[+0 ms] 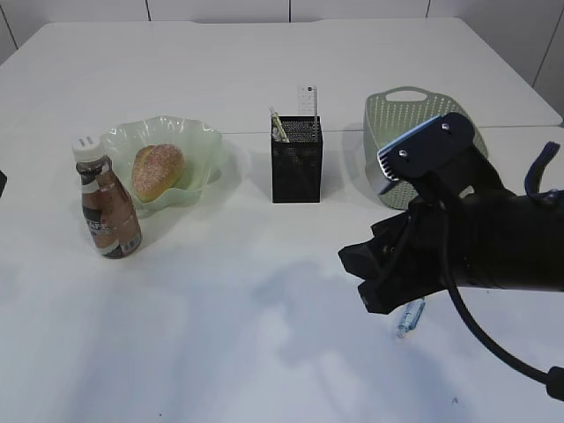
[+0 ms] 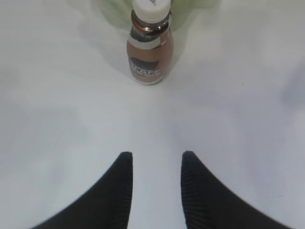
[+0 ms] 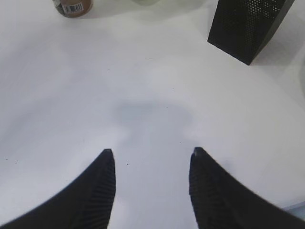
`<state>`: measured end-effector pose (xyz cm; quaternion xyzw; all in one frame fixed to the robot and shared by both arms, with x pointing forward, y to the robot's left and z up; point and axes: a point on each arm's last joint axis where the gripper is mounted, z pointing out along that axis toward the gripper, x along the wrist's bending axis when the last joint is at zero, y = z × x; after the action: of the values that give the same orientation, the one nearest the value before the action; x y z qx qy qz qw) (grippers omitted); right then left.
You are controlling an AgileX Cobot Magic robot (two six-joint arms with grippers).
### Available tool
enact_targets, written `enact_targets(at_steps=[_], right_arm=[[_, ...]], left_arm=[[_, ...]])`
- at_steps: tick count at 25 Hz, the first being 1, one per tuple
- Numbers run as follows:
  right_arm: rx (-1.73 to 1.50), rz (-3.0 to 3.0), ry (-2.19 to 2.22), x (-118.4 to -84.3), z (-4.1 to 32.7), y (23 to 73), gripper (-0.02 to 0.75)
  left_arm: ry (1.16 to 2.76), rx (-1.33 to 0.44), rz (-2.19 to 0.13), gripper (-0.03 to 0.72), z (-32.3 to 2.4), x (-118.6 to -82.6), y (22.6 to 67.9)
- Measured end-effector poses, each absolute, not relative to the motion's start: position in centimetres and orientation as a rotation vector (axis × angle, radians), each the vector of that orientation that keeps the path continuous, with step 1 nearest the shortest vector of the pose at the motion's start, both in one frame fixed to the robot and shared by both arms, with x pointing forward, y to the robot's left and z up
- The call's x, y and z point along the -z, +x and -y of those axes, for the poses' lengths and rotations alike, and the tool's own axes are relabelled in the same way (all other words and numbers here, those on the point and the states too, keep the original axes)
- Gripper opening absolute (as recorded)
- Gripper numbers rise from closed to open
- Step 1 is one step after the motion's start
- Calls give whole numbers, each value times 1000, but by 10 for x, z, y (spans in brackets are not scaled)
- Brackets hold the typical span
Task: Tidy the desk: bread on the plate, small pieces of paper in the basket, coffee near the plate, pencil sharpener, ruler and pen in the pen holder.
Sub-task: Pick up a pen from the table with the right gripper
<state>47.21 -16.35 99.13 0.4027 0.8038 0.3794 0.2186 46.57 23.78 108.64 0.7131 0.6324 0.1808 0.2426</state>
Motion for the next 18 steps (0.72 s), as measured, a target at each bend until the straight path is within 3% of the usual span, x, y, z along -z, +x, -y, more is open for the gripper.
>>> enact_targets(at_steps=[18], right_arm=[[-924, -2264, 978, -979, 171, 467, 405]], left_arm=[[1951, -497, -1728, 239, -238, -1086, 466]])
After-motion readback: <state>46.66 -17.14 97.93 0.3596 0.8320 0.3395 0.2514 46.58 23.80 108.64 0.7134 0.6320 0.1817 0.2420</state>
